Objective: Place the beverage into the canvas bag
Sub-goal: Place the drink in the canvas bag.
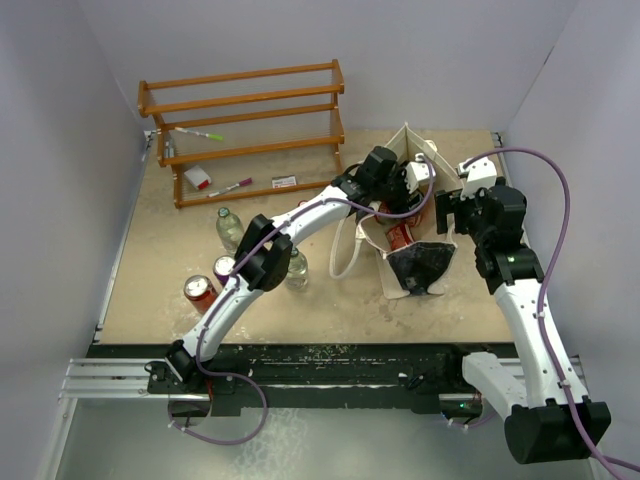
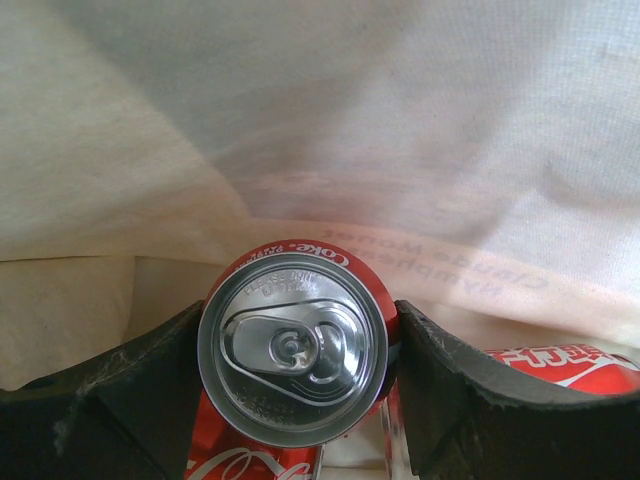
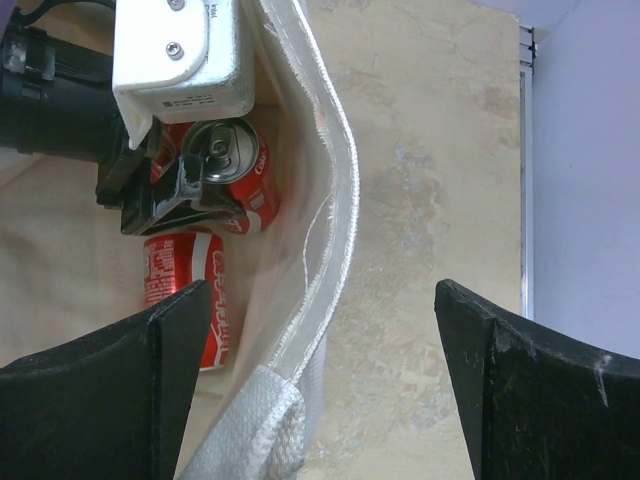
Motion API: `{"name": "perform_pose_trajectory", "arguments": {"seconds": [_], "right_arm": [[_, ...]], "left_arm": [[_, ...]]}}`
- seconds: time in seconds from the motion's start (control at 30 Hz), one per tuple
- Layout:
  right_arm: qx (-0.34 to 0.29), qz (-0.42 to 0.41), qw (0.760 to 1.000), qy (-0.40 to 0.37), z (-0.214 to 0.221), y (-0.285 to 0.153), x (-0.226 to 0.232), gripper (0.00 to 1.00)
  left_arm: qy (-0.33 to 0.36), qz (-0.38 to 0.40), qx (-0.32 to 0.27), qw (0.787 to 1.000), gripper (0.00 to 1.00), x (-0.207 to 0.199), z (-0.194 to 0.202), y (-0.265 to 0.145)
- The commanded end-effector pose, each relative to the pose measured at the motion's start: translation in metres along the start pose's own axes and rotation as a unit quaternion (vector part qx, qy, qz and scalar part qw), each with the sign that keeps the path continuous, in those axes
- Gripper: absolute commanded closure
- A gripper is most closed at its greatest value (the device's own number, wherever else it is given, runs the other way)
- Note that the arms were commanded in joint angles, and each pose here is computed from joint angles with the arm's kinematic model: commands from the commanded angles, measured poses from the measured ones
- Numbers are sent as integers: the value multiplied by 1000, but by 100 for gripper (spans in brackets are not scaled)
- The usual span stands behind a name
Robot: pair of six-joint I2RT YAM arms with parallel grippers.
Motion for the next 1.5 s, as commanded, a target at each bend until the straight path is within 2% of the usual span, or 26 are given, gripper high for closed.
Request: {"name": "perform_pose_trajectory", "arguments": {"seconds": [0.0, 0.23, 0.53, 0.57, 0.73, 0.93, 1.03, 1.3, 1.47], "right_arm": [[-28, 3, 1000, 0, -8, -2, -2, 8], [-30, 2, 1000, 3, -6, -4, -1, 8], [-32, 3, 999, 3, -6, -6, -1, 8], [-32, 3, 999, 3, -6, -6, -1, 8], [-37, -1, 999, 3, -8, -6, 0, 8], [-50, -13, 999, -5, -27, -5, -4, 9], [-85, -1, 996, -11, -48, -6, -12, 9], [-146, -7, 989, -10, -84, -16, -18, 11], [-173, -45, 984, -4, -105, -18, -14, 15]], "left_arm": [[-30, -7, 5, 1000, 31, 12, 21, 12], [-29, 16, 13, 999, 13, 0, 20, 12], [-18, 20, 1, 1000, 4, -2, -1, 4], [-17, 23, 0, 1000, 1, -3, -4, 3], [-6, 36, -20, 999, 1, -10, -32, -13], [41, 66, -58, 995, 1, -27, -78, -47], [62, 69, -78, 993, 1, -34, -103, -68], [92, 48, -116, 988, 1, -41, -151, -109], [88, 11, -143, 986, 1, -39, -180, -149]]}}
Point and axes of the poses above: each gripper's point midway between its finger pads, its own y axis out along the fingers, its own x axis along the line the jaws close on, z = x × y, the point moved 6 cm from there along -y, back along the fingers, and after that the axes turned 8 degrees about -y, right-handed, at the moved point
